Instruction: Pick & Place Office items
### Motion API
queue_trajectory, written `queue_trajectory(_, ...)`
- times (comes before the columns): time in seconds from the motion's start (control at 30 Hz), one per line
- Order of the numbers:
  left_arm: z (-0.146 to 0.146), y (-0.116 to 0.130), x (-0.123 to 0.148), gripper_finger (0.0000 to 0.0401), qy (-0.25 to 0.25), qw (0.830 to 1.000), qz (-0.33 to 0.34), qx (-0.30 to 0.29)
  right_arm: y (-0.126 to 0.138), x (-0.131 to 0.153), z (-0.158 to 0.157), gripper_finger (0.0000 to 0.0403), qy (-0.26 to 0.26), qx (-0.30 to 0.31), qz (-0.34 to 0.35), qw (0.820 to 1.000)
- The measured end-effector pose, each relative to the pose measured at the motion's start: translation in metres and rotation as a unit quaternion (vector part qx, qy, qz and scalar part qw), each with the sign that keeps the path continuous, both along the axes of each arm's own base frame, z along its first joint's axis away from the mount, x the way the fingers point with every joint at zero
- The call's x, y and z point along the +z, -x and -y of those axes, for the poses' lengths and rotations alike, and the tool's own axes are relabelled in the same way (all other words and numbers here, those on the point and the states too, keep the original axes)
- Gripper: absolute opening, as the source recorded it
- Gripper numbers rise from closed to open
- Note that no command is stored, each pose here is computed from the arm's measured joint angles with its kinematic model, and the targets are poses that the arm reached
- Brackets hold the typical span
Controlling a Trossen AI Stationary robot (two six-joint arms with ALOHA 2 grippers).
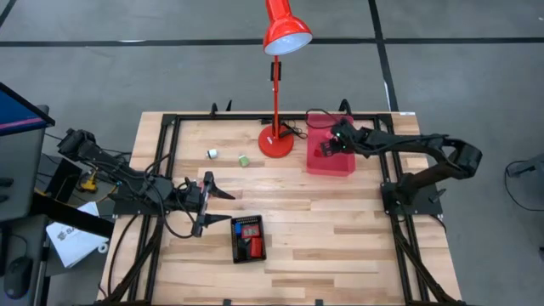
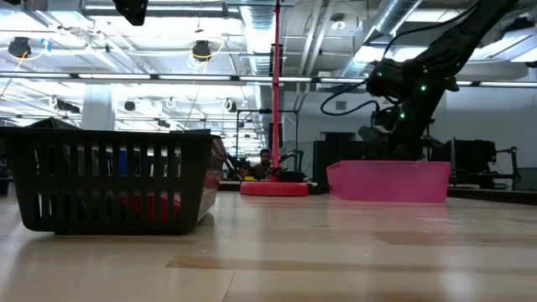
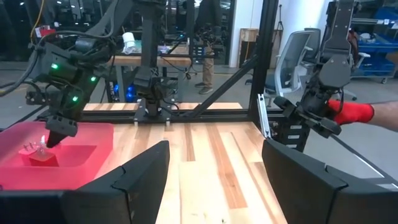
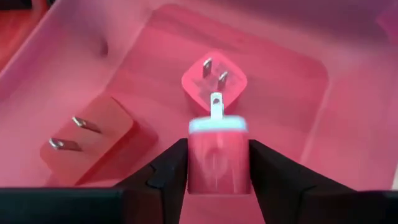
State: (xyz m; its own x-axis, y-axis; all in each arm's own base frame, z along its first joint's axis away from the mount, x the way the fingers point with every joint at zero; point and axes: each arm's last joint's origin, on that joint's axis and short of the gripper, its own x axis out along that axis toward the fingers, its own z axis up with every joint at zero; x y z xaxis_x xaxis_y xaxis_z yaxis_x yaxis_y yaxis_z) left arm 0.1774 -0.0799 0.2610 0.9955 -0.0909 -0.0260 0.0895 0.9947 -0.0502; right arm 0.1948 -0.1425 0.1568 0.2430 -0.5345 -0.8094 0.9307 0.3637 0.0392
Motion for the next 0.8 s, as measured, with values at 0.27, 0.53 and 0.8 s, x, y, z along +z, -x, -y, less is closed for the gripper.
queue_trajectory(0.27, 0.000, 0.000, -0.005, 0.0253, 0.004, 1.000, -0.021, 0.005, -0.004, 0.007, -0.007, 0.0172, 0.032, 0.037, -0.010, 0.999)
queue_trajectory(0.53, -0.005, 0.003, -0.026, 0.0252, -0.019, 0.991, -0.120, 0.060, -0.026, 0.038, -0.055, 0.0187, 0.121, 0.205, 0.024, 0.971)
queue_trajectory(0.8, -0.014, 0.008, -0.037, 0.0252, -0.018, 0.970, -0.158, 0.183, -0.044, 0.065, -0.128, 0.0174, 0.180, 0.363, 0.126, 0.906)
